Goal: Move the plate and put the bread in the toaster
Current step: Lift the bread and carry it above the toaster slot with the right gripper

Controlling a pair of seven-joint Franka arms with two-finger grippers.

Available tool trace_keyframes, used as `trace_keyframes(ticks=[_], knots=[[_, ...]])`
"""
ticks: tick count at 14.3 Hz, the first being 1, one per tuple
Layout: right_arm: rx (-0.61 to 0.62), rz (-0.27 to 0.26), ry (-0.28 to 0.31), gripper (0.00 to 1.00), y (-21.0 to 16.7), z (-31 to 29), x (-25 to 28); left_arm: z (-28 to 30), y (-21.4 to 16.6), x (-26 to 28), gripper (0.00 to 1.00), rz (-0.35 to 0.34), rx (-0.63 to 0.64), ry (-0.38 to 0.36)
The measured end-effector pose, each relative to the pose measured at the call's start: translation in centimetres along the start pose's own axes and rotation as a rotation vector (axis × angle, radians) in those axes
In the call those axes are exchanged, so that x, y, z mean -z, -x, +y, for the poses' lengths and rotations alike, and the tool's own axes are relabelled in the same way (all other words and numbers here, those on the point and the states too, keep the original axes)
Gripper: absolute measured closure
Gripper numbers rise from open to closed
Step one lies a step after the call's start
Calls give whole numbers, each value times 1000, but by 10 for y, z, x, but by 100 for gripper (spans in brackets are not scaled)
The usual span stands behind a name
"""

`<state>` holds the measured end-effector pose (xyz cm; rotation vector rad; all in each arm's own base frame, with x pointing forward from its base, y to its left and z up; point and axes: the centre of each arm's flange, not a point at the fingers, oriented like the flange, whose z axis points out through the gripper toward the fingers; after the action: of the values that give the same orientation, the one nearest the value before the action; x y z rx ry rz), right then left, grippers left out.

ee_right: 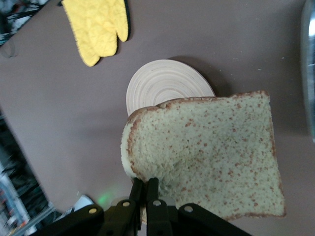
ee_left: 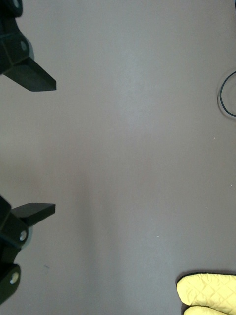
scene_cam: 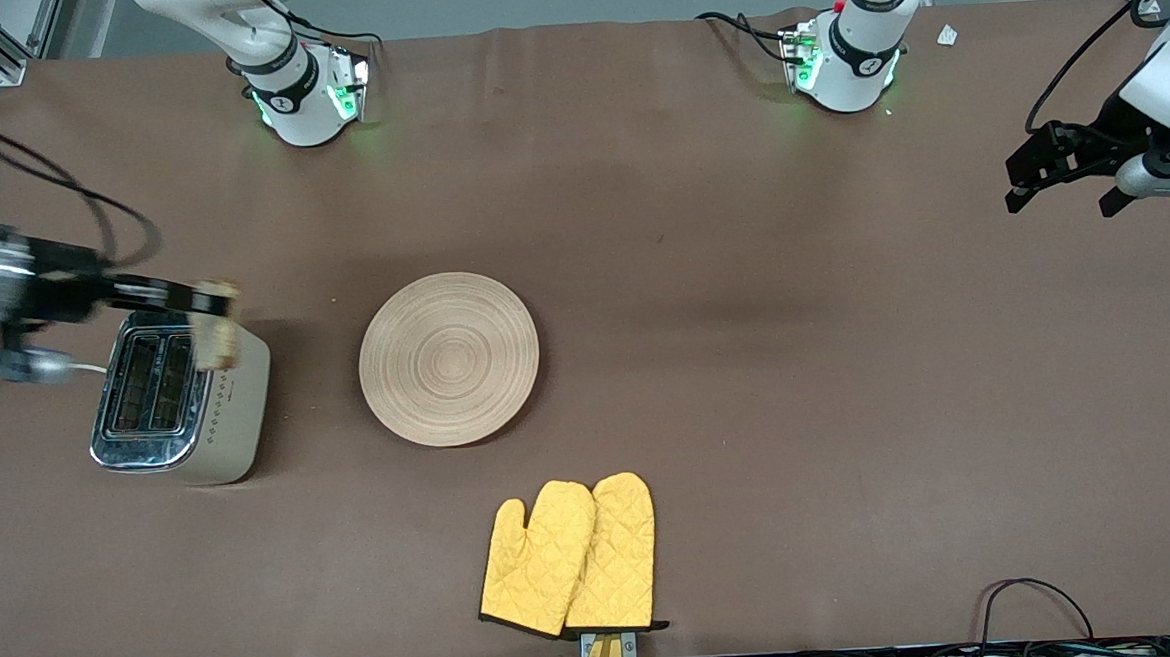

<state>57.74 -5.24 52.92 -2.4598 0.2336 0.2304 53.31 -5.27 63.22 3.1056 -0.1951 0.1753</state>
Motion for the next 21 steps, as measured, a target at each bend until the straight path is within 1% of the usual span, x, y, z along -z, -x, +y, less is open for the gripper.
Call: trace_keyframes(ticks=[2,4,6,7,8,10,11,12,15,19,21], knots=[[77,17,-158,94,4,79,32,0,0,-1,0,-2,1,0],[132,27,-340,94,1,130,31,-1,0,-2,0,-4,3,0],[185,45,-508,94,-11,168,9,-2,-1,-3,0,-7,3,0],[216,53,-571,94,-19,186,-8,-1,-1,-4,0,-8,2,0],[240,57,-612,94,-27,203,-27,-1,-2,-5,0,-10,2,1],[267,61,-671,94,-40,235,-62,-1,-2,-6,0,-12,1,1],[276,49,-712,94,-41,241,-73,-1,-2,-7,0,-13,1,1],[277,43,-734,94,-41,244,-77,-1,-3,-7,0,-14,1,1],[278,59,-729,94,-42,245,-64,-1,-4,-10,0,-19,2,1],[233,77,-706,94,-45,245,-25,-1,-4,-11,0,-20,2,1],[222,87,-711,94,-44,249,-16,-1,-4,-11,0,-20,2,1]])
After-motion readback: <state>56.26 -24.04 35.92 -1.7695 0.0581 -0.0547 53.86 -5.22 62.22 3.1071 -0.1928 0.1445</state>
